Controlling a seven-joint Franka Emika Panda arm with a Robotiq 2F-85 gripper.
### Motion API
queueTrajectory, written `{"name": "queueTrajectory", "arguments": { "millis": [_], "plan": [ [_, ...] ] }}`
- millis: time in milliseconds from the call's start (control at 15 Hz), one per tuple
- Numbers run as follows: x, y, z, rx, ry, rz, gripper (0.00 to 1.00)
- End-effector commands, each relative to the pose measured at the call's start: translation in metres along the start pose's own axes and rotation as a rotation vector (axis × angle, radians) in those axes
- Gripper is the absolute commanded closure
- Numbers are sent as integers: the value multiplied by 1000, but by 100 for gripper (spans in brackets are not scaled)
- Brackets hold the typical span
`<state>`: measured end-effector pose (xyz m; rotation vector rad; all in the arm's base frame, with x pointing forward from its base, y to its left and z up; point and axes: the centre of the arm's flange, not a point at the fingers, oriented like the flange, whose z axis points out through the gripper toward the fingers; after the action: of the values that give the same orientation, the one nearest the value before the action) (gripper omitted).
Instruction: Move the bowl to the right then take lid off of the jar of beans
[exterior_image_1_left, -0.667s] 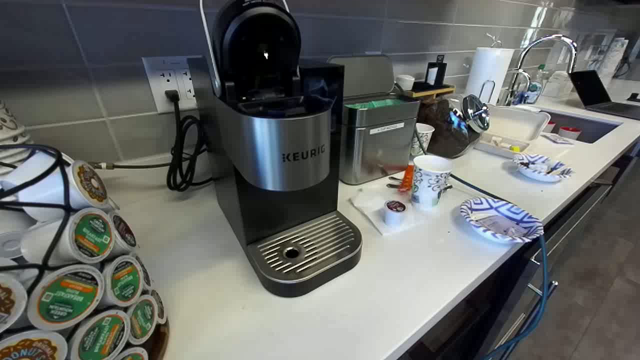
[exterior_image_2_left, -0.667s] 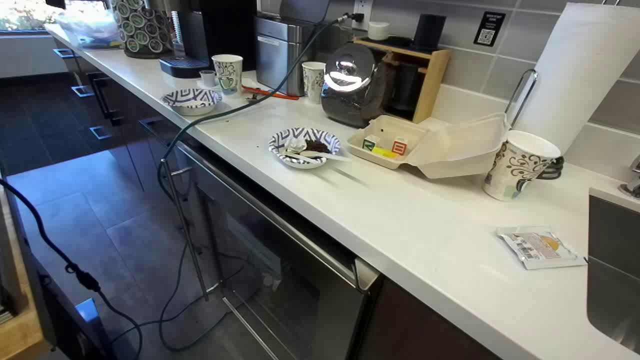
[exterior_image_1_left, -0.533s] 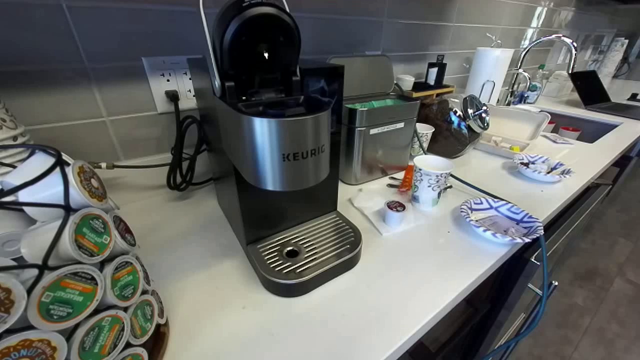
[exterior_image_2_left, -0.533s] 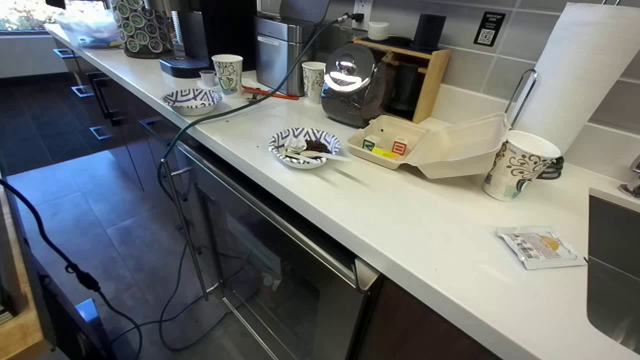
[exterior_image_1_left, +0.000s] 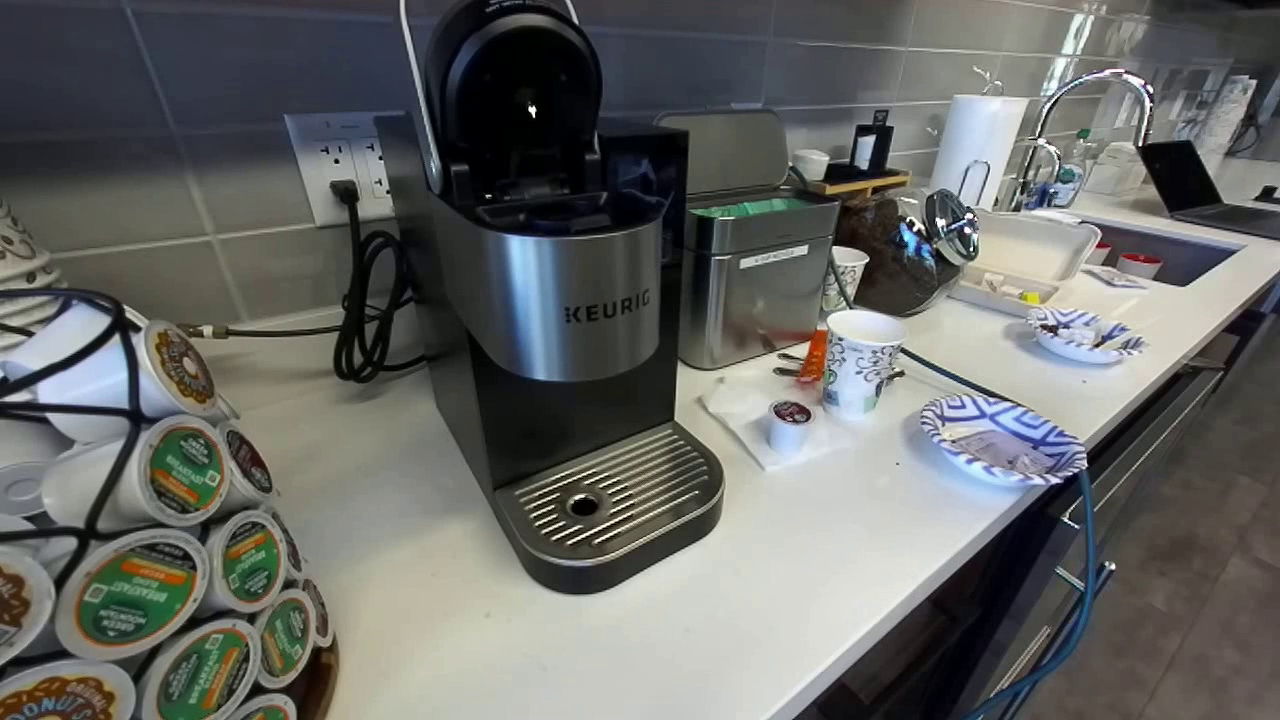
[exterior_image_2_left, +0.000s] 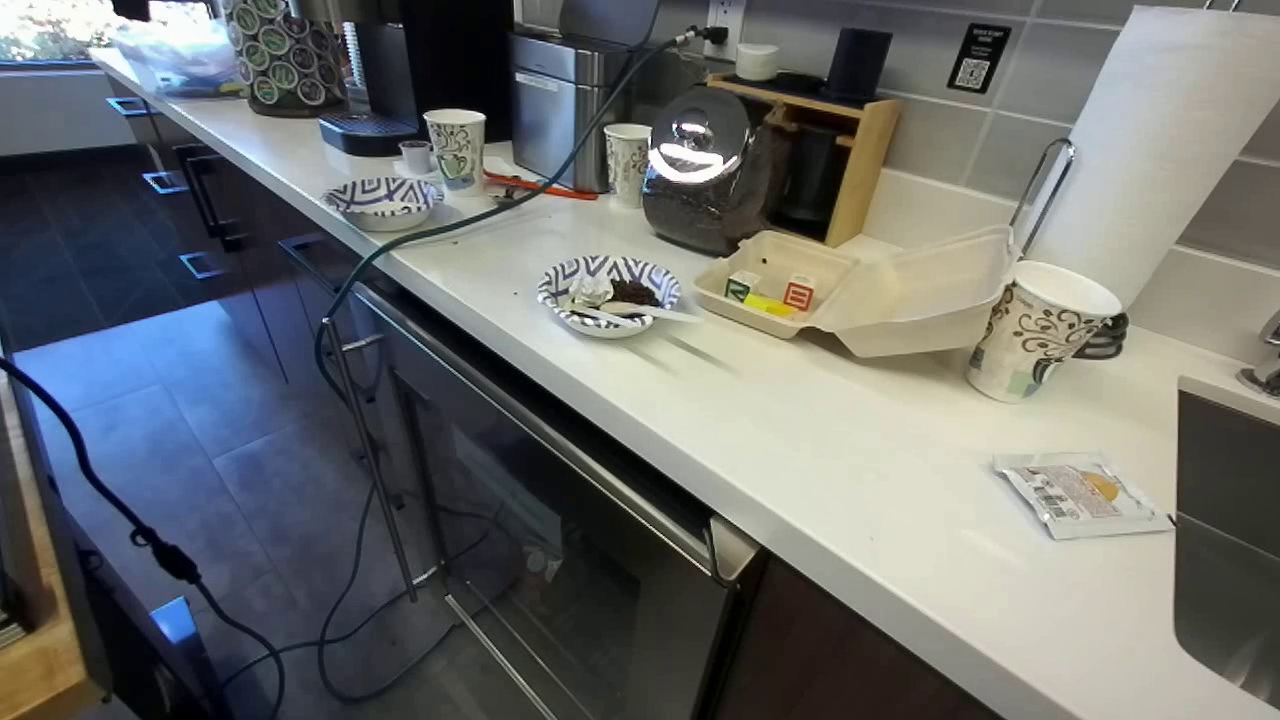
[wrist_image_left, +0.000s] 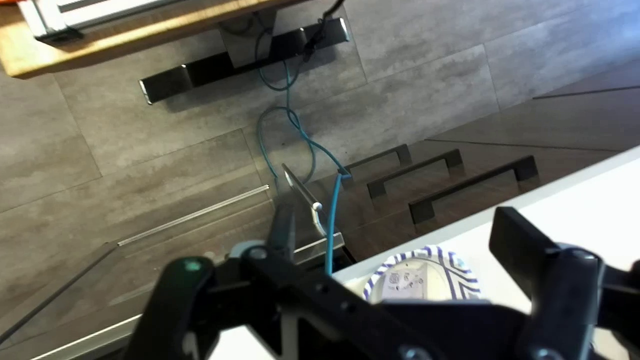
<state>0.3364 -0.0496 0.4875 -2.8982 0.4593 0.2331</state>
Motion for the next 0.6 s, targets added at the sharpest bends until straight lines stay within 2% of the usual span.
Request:
{"name": "queueTrajectory", "arguments": {
  "millis": [0, 133, 400, 533],
  "plan": [
    [44, 2, 41, 161, 51, 58, 0],
    [71, -2, 61, 219, 120, 123, 0],
    [101, -2, 111, 262, 187, 217, 0],
    [108, -4, 120, 242, 167, 249, 0]
  ]
}}
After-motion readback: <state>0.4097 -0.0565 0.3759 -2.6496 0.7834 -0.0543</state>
